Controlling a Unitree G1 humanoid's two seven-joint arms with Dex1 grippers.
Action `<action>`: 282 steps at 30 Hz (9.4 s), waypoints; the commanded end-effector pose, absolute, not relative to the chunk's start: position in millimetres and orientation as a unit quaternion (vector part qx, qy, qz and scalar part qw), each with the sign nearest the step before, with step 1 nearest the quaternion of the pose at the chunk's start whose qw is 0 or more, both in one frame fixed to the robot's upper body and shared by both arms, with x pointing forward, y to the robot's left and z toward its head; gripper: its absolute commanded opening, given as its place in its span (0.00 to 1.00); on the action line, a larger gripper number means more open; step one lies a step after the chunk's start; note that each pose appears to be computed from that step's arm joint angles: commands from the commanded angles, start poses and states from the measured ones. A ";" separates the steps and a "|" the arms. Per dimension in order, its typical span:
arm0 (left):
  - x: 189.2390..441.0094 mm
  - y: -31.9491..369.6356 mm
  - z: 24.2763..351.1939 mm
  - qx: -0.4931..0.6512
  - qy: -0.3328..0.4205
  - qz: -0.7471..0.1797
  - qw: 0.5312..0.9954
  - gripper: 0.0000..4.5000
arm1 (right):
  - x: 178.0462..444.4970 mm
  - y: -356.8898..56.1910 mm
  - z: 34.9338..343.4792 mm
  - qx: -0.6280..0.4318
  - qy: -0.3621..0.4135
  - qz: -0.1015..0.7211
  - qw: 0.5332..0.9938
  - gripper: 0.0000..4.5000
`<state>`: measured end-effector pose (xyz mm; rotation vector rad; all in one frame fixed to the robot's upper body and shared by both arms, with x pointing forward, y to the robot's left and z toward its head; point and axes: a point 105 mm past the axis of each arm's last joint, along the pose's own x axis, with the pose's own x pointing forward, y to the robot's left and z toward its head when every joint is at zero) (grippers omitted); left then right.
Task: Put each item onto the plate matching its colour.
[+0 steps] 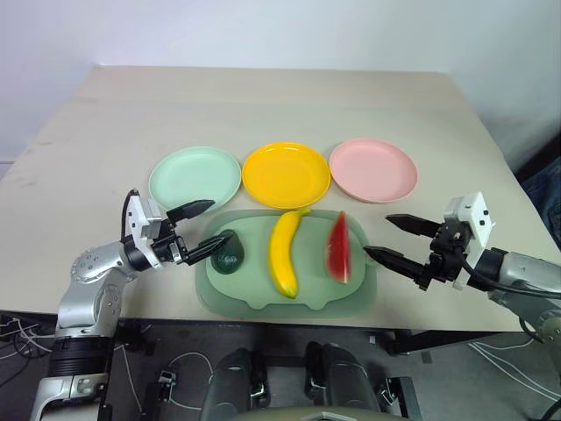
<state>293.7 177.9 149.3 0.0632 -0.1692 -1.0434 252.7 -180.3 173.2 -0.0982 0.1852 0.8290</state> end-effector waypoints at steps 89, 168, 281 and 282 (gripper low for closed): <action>295.1 161.2 175.7 0.063 -0.084 -0.511 0.853 1.00 | 418.0 -181.2 210.7 -0.110 0.208 0.215 0.948 0.49; 291.2 186.5 173.3 0.080 -0.066 -0.502 0.859 1.00 | 306.9 -12.3 126.4 -0.089 0.413 0.412 0.807 0.45; 260.2 174.8 140.9 -0.041 0.056 -0.354 0.933 1.00 | 277.3 -71.7 190.8 -0.046 -0.038 0.544 0.837 1.00; 263.0 174.0 138.1 -0.045 0.059 -0.353 0.933 1.00 | 278.6 -72.7 190.9 -0.046 -0.039 0.538 0.841 1.00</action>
